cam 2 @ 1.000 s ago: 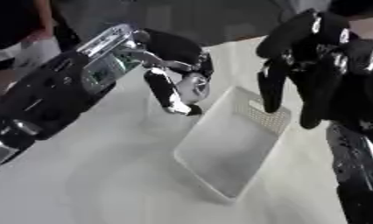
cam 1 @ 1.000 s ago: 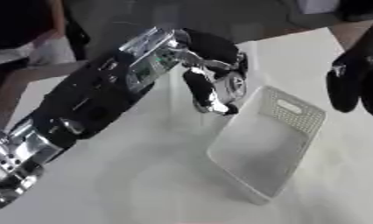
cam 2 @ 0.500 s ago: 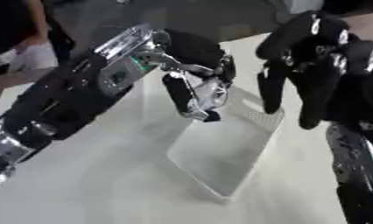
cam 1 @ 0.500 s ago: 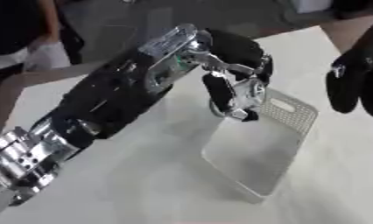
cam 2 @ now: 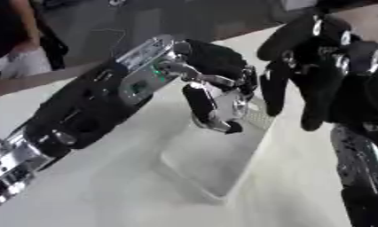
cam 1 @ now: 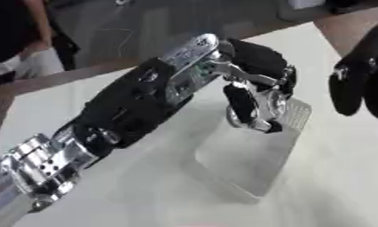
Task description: Pick up objects on the table and place them in the box.
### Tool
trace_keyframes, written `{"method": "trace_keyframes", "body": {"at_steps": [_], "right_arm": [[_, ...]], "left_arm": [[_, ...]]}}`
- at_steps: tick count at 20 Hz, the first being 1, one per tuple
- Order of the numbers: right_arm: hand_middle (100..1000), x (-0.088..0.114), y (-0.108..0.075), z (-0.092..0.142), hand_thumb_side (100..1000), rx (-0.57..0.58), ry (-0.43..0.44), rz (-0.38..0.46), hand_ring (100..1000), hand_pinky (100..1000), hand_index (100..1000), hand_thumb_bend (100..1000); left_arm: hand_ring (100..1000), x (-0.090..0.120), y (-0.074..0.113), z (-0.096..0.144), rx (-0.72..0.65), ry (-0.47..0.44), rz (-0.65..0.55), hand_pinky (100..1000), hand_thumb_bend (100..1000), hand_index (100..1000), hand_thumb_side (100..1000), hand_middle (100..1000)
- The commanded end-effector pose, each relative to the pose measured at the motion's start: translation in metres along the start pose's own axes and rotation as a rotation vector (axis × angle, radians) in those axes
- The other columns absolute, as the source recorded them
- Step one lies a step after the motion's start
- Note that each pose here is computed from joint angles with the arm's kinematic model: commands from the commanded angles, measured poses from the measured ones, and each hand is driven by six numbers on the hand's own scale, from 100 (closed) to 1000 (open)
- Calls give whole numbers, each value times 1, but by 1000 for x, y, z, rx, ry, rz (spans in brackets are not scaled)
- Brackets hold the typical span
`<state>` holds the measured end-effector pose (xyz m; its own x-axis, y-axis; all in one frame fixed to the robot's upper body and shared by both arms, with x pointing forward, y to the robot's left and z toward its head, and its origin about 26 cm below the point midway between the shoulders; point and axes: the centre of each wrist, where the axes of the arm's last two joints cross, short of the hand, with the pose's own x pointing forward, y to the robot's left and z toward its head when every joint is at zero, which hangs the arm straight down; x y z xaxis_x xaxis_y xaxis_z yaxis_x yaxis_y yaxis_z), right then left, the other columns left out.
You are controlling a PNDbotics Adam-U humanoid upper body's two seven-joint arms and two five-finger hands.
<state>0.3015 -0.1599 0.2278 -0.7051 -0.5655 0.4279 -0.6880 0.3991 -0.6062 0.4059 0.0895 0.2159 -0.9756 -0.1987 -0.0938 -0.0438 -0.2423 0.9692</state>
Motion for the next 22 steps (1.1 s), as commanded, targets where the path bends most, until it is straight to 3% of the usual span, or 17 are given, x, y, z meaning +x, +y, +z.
{"method": "trace_keyframes", "body": {"at_steps": [1,2,6,11,13,15,16,17,18,22], "right_arm": [[732,4,-3,-5,895,23,-15,20,390,242,434,100],[732,5,-3,-5,898,22,-14,21,390,241,434,100],[730,5,-4,-4,895,19,-10,24,390,241,436,100],[729,5,-4,-4,896,19,-11,30,388,241,428,100],[727,5,-5,-5,897,21,-14,32,388,241,424,100],[726,5,-5,-6,897,23,-18,34,388,241,420,100],[725,6,-5,-6,898,23,-19,35,388,241,418,100],[725,6,-5,-6,898,24,-20,37,388,241,417,100],[725,6,-6,-6,898,23,-21,38,388,241,416,100],[725,6,-6,-5,898,22,-21,46,387,241,412,100]], "left_arm": [[413,0,5,2,-98,-90,-68,282,177,531,747,456],[458,1,4,2,-95,-89,-68,324,205,555,761,480],[672,1,-4,5,-183,-80,-93,531,408,796,894,719],[797,-3,-14,7,-385,-81,-141,663,697,930,878,841],[795,-5,-16,8,-418,-86,-161,664,698,935,885,844],[774,-8,-15,11,-427,-82,-172,642,644,921,883,828],[728,-9,-11,16,-402,-73,-168,589,509,877,853,784],[720,-10,-8,22,-366,-64,-162,581,492,870,846,778],[674,-11,-3,30,-311,-48,-153,532,390,828,796,737],[640,-4,9,72,-84,17,-135,491,351,798,732,702]]}}
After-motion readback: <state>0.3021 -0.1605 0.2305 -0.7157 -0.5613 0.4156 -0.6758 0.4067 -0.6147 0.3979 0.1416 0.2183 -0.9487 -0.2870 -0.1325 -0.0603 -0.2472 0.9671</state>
